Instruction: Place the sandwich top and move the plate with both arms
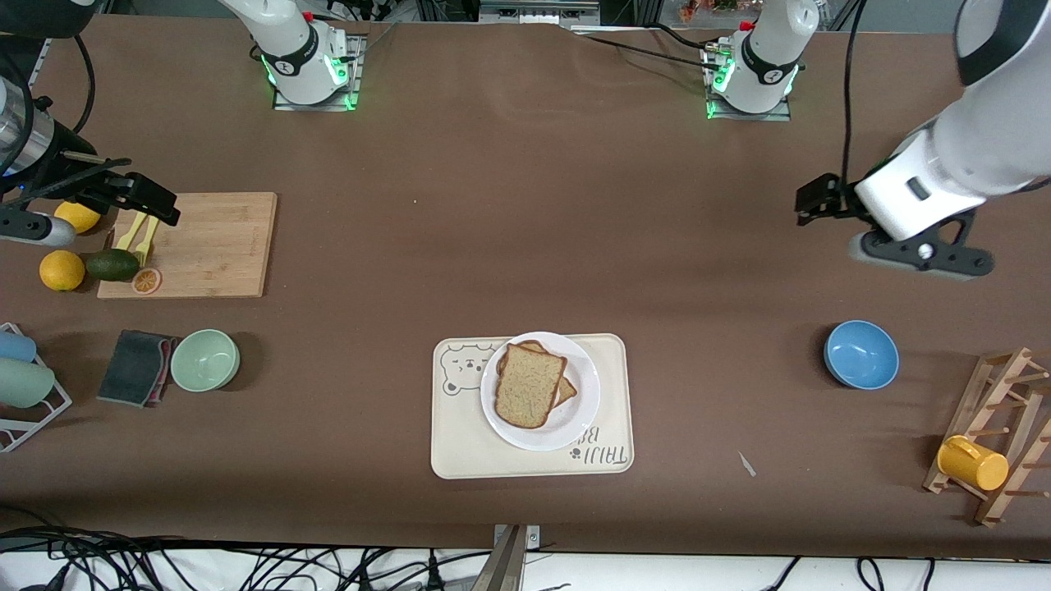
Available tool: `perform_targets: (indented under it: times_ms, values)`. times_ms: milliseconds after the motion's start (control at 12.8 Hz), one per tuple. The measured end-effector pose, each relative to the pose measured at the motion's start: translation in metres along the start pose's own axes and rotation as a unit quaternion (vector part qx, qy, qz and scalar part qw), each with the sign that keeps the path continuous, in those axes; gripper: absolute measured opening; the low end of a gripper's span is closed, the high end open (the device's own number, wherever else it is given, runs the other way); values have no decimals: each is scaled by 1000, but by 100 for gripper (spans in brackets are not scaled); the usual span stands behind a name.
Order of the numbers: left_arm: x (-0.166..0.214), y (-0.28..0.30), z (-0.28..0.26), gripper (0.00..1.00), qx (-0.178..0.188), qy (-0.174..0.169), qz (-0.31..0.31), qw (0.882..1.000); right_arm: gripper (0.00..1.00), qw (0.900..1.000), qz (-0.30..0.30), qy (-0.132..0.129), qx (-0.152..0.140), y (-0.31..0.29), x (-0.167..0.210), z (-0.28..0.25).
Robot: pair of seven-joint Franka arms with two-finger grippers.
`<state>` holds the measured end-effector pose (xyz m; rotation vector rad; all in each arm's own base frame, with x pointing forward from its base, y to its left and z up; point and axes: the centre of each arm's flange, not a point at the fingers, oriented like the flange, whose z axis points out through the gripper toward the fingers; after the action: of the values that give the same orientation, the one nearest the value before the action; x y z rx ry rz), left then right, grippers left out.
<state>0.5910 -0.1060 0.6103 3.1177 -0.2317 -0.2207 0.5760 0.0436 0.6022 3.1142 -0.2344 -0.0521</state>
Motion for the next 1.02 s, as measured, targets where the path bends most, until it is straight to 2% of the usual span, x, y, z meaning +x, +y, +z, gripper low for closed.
perform_targets:
  times_ms: [234, 312, 547, 1016]
  values:
    - [-25, -23, 0, 100, 3, 42, -23, 999, 100, 1000, -1, 10, 2, 0, 0, -9]
    - [-34, -27, 3, 100, 3, 46, -27, 999, 100, 1000, -1, 11, 2, 0, 0, -10]
    - [-47, -27, 5, 100, 5, 50, -28, 998, 100, 1000, -3, 11, 2, 0, 0, -10]
    - [-48, -39, 8, 100, 4, 49, -40, 998, 100, 1000, -3, 11, 2, 0, 0, -10]
